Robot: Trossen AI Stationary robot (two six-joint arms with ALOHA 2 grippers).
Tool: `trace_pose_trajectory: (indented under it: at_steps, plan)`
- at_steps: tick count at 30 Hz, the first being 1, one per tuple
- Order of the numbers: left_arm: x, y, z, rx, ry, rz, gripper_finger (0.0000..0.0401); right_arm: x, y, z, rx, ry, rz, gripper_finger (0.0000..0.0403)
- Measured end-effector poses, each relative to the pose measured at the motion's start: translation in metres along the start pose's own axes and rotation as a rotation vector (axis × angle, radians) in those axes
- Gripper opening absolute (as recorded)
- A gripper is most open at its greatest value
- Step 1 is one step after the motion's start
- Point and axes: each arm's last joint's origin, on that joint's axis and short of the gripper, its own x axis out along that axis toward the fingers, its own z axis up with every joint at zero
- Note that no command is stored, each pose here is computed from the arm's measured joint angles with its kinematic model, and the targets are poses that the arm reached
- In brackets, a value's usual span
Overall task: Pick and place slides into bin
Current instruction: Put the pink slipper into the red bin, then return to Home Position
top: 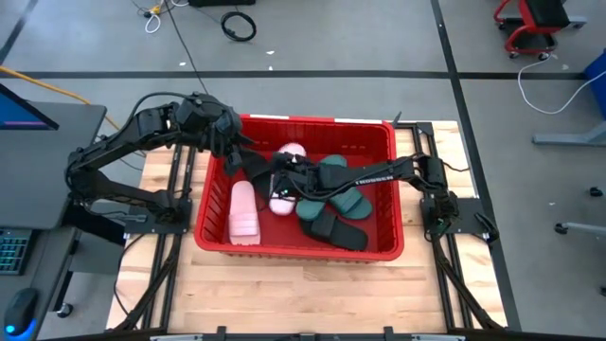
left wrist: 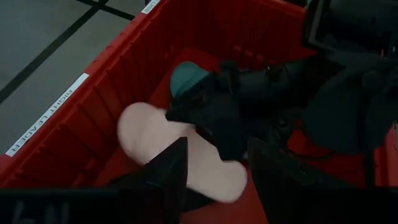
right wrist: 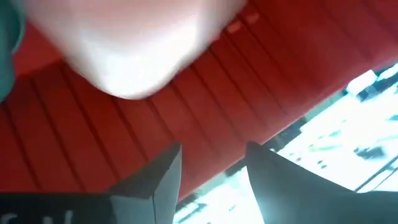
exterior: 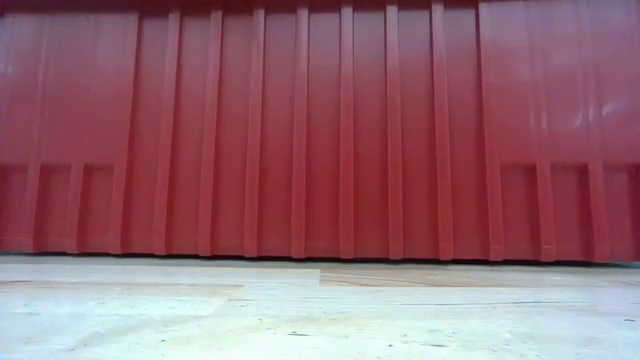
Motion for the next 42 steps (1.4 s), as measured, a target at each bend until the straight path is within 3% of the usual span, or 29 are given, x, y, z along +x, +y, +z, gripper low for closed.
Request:
trace_pose_trajectory:
  at_steps: [3, 8, 11, 14, 18, 21, 26, 32, 35, 37, 39, 42]
  plan:
    - [0.0, 0.0, 0.0, 0.0, 0.002, 0.0, 0.0176, 0.004, 0.002, -0.004, 0.078, -0.016, 0.022, 0.0185]
    - [0.0, 0.0, 0.0, 0.0, 0.002, 0.0, 0.0177, 0.005, 0.009, 0.005, 0.011, -0.061, 0.053, 0.0185]
    - [0.0, 0.0, 0.0, 0.001, 0.004, 0.0, 0.0174, 0.005, 0.003, 0.003, 0.053, 0.017, 0.016, 0.0185]
    - [0.0, 0.0, 0.0, 0.0, 0.004, 0.001, 0.0173, 0.004, -0.005, -0.014, 0.194, 0.201, -0.017, 0.0185]
    - [0.0, -0.001, -0.001, 0.001, 0.005, -0.003, 0.0174, -0.014, -0.011, -0.043, 0.529, 0.395, -0.086, 0.0185]
    - [0.0, -0.004, 0.0, 0.005, 0.0, -0.015, 0.0177, -0.039, -0.013, -0.062, 0.797, 0.415, -0.164, 0.0185]
    - [-0.015, -0.009, -0.002, 0.01, -0.045, -0.038, 0.0176, -0.104, -0.009, -0.108, 1.016, 0.354, -0.254, 0.0185]
    - [-0.055, -0.015, -0.015, 0.03, -0.122, -0.083, 0.0176, -0.186, 0.009, -0.166, 1.567, 0.124, -0.397, 0.0185]
    - [-0.079, -0.019, -0.023, 0.047, -0.183, -0.126, 0.0178, -0.22, 0.026, -0.195, 1.79, -0.078, -0.389, 0.0185]
    - [-0.094, -0.021, -0.029, 0.055, -0.219, -0.159, 0.0178, -0.238, 0.038, -0.211, 1.902, -0.285, -0.305, 0.0185]
    - [-0.109, -0.023, -0.035, 0.058, -0.26, -0.2, 0.0176, -0.251, 0.05, -0.222, 1.946, -0.548, -0.132, 0.0185]
    - [-0.128, -0.026, -0.042, 0.087, -0.359, -0.279, 0.0173, -0.269, 0.063, -0.224, 1.857, -0.912, 0.171, 0.0185]
